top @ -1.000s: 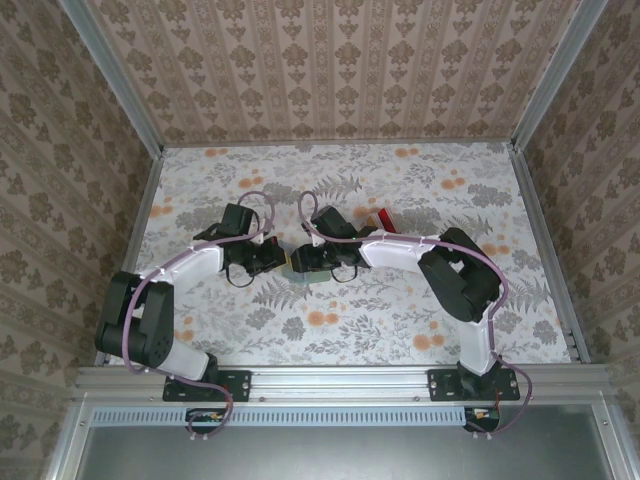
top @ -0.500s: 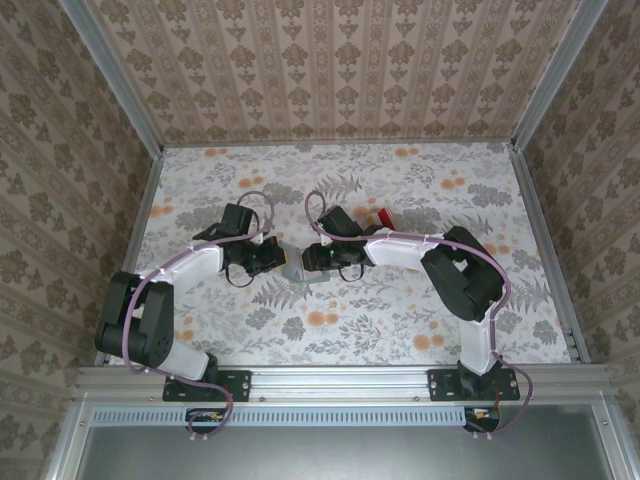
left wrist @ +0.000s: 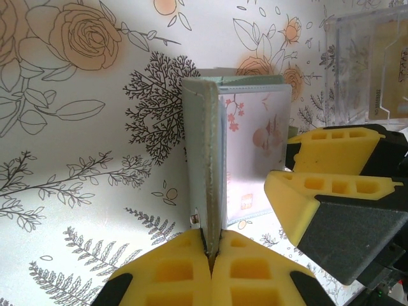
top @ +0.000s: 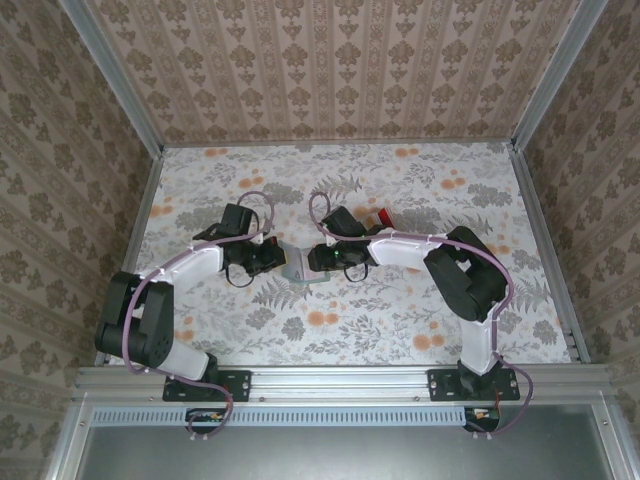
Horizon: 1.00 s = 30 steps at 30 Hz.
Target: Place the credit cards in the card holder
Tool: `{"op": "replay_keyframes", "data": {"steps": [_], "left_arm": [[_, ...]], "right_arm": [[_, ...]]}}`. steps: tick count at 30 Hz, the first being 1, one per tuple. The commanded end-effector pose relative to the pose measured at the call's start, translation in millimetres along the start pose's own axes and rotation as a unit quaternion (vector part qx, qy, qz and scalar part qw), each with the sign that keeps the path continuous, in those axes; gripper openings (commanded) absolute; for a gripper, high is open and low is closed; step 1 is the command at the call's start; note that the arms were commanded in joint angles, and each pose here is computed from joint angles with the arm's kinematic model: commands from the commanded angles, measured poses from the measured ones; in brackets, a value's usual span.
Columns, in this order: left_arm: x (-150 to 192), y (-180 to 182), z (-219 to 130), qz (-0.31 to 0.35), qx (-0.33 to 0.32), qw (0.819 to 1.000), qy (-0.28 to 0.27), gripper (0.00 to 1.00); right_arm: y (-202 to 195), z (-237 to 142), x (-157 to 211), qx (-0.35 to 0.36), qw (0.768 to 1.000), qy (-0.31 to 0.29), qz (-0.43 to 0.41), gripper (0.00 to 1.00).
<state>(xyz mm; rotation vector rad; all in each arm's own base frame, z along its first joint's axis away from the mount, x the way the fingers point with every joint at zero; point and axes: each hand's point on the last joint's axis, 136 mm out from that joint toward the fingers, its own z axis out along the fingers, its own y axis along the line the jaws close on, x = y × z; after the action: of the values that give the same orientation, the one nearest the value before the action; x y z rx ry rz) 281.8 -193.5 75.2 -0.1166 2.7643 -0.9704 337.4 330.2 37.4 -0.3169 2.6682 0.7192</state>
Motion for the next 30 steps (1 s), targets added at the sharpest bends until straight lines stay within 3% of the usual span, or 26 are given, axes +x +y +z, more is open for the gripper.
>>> {"op": "replay_keyframes", "data": {"steps": [1, 7, 10, 13, 16, 30], "left_arm": [[3, 3, -5, 0.005, 0.000, 1.000, -0.003, 0.00], [7, 14, -5, -0.003, -0.018, 1.000, -0.003, 0.00], [10, 19, -5, -0.007, -0.023, 1.000, -0.001, 0.06], [15, 24, -3, -0.012, -0.028, 1.000, 0.004, 0.27], [18, 30, -3, -0.015, -0.037, 0.999, 0.006, 0.35], [-2, 43, -34, -0.029, -0.048, 0.998, -0.041, 0.40]], "right_arm": [[-8, -11, 0, 0.018, 1.000, -0.003, -0.004, 0.44], [-13, -10, 1, 0.026, 1.000, -0.003, -0.006, 0.44], [-16, -8, 4, 0.030, 1.000, 0.001, -0.006, 0.43], [-19, -7, 5, 0.035, 0.999, 0.001, -0.006, 0.43], [-20, -8, 6, 0.040, 0.999, 0.002, -0.008, 0.43], [-13, -21, -3, 0.035, 0.999, -0.008, -0.018, 0.43]]}}
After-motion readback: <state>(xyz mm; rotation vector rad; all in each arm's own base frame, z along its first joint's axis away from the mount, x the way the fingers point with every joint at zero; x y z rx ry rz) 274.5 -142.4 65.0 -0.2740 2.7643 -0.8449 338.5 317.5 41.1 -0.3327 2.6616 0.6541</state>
